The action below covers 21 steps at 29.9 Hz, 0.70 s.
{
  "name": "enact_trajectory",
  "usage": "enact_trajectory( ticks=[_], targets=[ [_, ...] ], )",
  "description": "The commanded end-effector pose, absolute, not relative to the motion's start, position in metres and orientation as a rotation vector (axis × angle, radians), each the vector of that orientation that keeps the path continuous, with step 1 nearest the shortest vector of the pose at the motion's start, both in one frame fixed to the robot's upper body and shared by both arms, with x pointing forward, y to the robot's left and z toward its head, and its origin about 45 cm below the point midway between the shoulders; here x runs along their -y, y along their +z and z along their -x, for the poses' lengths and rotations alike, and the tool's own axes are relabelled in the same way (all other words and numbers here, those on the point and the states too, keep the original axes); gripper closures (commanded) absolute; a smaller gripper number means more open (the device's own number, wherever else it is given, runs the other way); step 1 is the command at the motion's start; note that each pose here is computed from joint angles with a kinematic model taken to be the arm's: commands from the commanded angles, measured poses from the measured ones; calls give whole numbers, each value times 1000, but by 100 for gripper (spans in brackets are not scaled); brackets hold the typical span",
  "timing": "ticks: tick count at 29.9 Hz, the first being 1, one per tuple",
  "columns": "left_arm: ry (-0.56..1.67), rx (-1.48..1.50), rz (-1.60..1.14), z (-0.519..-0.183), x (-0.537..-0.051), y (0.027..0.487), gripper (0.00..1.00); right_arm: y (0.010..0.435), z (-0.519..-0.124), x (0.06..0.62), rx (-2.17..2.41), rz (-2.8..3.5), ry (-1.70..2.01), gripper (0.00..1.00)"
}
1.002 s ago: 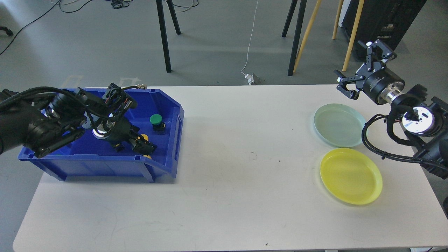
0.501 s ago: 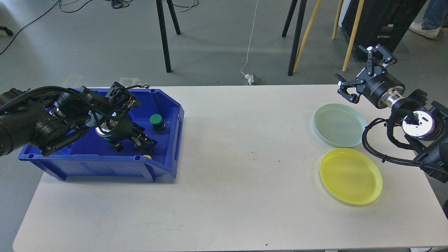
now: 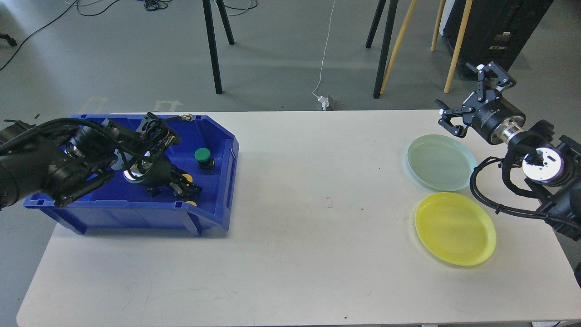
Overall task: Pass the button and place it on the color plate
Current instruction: 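Close the left gripper on the yellow-capped button, then lift the button out of the bin with the left gripper toward the table center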
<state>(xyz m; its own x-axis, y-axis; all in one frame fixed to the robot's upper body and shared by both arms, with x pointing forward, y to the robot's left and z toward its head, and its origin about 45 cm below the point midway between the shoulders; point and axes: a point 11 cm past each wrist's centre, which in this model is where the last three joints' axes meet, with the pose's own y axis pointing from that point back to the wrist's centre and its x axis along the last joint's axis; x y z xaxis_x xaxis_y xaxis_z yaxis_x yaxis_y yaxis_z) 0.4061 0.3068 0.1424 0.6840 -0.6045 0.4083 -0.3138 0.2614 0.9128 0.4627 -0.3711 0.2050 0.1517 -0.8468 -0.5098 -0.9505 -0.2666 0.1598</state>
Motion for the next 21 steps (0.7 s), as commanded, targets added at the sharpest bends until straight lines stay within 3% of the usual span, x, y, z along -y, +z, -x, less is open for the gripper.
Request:
enact_trajectory(
  ticks=[1,11,17,21],
  targets=[
    [-222,895,-1324,-409,-305,145,98,204,-462,371,-1767,2223,769,1],
    [-122,911,-1351,-421,-337,187,99,198,-457,377,-1775,2185,789,1],
    [119,861,-1128,-418,-331,284,98,199,-457,380,-1781,2177,783,1],
    [367,819,-694,-426,-282,355,98,205,-460,382,-1774,2166,770,1]
  ],
)
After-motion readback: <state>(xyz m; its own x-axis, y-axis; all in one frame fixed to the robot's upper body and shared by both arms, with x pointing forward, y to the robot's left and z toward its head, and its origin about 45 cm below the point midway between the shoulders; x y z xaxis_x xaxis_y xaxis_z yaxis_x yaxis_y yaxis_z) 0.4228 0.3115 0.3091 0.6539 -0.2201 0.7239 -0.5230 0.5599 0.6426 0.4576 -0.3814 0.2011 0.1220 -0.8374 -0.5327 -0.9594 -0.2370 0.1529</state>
